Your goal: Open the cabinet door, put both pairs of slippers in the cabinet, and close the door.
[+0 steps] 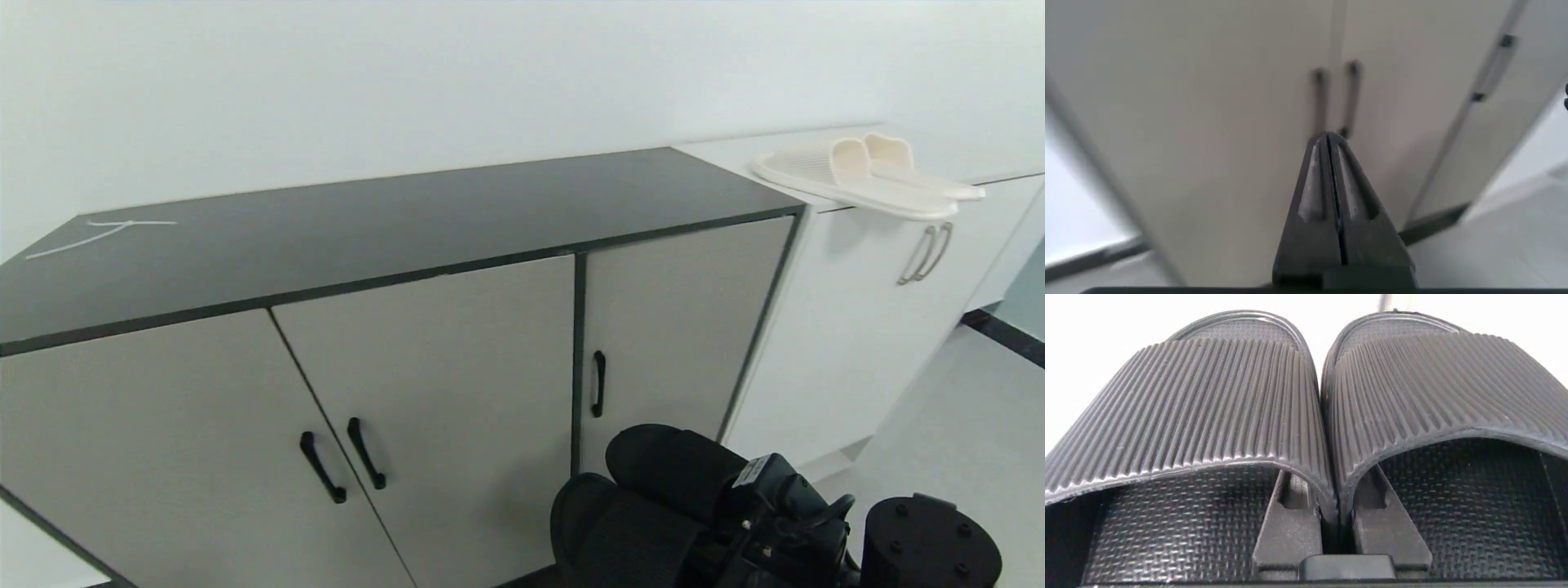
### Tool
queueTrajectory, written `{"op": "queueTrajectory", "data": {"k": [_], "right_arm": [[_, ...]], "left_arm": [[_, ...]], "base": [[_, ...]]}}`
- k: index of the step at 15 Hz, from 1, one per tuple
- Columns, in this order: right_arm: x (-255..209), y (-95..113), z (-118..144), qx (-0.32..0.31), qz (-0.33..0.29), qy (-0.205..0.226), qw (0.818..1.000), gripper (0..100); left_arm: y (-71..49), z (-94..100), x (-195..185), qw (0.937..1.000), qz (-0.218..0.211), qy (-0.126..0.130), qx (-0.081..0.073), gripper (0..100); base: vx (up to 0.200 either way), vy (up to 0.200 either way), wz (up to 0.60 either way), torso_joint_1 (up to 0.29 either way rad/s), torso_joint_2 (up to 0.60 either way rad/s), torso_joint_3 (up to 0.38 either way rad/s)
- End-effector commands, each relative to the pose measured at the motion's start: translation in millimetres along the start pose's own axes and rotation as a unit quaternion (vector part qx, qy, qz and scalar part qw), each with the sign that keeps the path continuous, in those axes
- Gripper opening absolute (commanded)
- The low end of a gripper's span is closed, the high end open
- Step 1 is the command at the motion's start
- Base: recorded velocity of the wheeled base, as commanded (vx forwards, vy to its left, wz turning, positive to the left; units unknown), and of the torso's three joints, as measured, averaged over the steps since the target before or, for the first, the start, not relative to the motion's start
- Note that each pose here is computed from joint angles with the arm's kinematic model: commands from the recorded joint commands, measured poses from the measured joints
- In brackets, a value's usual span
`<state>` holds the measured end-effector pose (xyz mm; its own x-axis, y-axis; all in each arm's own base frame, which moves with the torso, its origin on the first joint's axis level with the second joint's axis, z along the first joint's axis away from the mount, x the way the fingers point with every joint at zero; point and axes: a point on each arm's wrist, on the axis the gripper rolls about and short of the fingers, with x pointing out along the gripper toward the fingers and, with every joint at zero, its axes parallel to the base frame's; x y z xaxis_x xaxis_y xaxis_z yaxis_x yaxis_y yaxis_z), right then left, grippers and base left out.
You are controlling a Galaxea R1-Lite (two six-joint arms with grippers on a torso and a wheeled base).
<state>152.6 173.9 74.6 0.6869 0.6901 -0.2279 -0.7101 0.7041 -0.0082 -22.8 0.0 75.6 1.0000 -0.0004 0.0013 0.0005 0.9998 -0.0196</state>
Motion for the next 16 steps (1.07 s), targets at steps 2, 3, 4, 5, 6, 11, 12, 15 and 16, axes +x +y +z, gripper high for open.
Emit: {"op": "queueTrajectory", "data": {"k": [2, 3, 4, 5, 6, 11, 12, 15, 16], "right_arm": [[-1.0, -0.4, -1.0, -0.002, -0.001, 0.003, 1.0, 0], [-1.1, 0.0, -1.6, -0.004, 0.0, 0.004, 1.0, 0], [-1.1, 0.0, -1.6, -0.004, 0.001, 0.004, 1.0, 0], [-1.3, 0.0, -1.1, -0.004, 0.001, 0.003, 1.0, 0], [-1.1, -0.3, -0.6, -0.004, 0.0, 0.0, 1.0, 0], [0.7, 0.1, -6.5, -0.005, 0.001, 0.012, 1.0, 0], [0.4, 0.1, -6.7, -0.005, 0.002, 0.013, 1.0, 0], [0.3, 0.1, -7.3, -0.005, 0.002, 0.014, 1.0, 0], [0.3, 0.1, -7.3, -0.005, 0.002, 0.014, 1.0, 0]], "left_arm": [[0.0, 0.1, 0.1, 1.0, 0.0, 0.001, 0.0, 0], [0.0, 0.0, 0.0, 1.0, 0.0, 0.0, 0.0, 0], [0.0, 0.1, 0.1, 1.0, 0.0, 0.001, 0.0, 0], [0.0, 0.1, 0.1, 1.0, 0.0, 0.001, 0.0, 0], [0.0, 0.1, 0.1, 1.0, 0.0, 0.001, 0.0, 0], [0.0, 0.1, 0.1, 1.0, 0.0, 0.001, 0.0, 0], [0.0, 0.1, 0.1, 1.0, 0.0, 0.001, 0.0, 0], [0.0, 0.0, 0.0, 1.0, 0.0, 0.0, 0.0, 0], [0.0, 0.0, 0.0, 1.0, 0.0, 0.0, 0.0, 0]], "base": [[0.0, 0.0, 0.6, 0.002, 0.0, -0.002], [0.0, 0.0, 0.6, 0.007, 0.0, 0.007], [0.0, 0.0, 0.6, 0.002, 0.01, -0.002], [0.0, 0.0, 0.6, -0.002, 0.0, 0.002], [0.0, 0.0, 0.0, 0.0, 0.0, 0.0], [0.0, 0.0, 0.0, 0.0, 0.0, 0.0], [0.0, 0.0, 0.0, 0.0, 0.0, 0.0], [0.0, 0.0, 0.0, -0.084, 0.22, 0.139], [0.0, 0.0, 0.0, -0.159, 0.4, 0.237]]}}
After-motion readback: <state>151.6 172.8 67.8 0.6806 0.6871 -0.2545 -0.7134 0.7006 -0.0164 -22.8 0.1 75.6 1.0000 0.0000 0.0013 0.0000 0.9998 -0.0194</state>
